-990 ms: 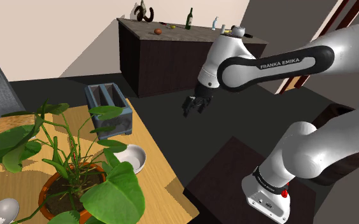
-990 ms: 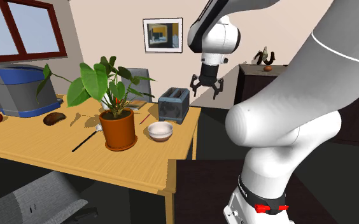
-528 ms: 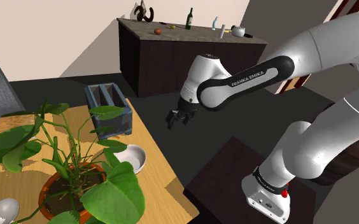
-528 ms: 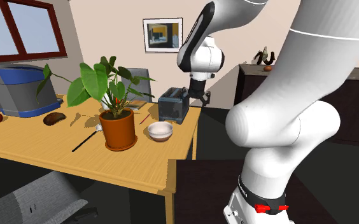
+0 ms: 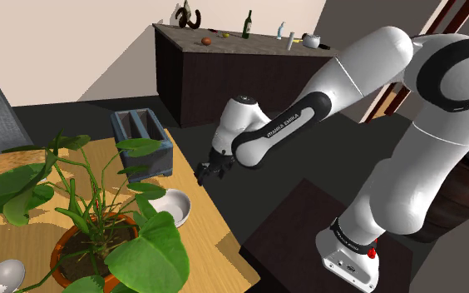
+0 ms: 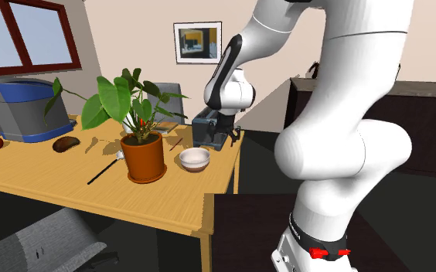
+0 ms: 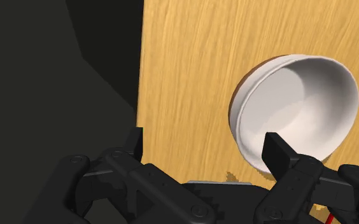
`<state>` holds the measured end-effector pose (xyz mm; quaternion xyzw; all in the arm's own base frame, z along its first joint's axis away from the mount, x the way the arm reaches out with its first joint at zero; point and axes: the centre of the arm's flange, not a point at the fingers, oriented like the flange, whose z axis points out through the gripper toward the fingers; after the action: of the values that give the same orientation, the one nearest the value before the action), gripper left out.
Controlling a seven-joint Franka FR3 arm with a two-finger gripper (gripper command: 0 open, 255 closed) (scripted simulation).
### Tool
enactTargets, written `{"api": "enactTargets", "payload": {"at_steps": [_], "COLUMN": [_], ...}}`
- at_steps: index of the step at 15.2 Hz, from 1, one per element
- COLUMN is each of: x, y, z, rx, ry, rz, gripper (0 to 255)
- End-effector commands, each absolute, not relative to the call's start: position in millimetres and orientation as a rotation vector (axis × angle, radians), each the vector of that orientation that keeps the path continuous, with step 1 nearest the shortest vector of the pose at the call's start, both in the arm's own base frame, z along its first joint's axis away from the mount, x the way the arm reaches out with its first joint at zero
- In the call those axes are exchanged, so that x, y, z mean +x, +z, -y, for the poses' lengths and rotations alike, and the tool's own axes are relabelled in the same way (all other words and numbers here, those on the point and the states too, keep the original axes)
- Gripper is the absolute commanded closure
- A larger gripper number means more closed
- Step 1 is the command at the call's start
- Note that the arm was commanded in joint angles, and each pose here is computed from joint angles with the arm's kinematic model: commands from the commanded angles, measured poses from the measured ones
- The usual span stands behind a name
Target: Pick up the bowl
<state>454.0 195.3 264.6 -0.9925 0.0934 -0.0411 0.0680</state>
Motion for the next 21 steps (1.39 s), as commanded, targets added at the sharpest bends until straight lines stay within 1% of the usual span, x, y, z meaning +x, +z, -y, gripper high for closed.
{"api": "enactTargets", "payload": {"at_steps": [1, 7, 15, 17, 18, 21], "x": [466, 494, 495, 495, 495, 495], "y": [246, 187, 144, 144, 144, 144], "z": [-215, -258, -261, -261, -260, -260], "rx": [-2.982, -2.966, -2.965, -2.965, -2.965, -2.965], "ry": [-0.127, -0.134, -0.134, -0.134, -0.134, -0.134], "rz": [-0.283, -0.285, -0.285, -0.285, -0.285, -0.285], "gripper": [0, 0, 0, 0, 255, 255]}}
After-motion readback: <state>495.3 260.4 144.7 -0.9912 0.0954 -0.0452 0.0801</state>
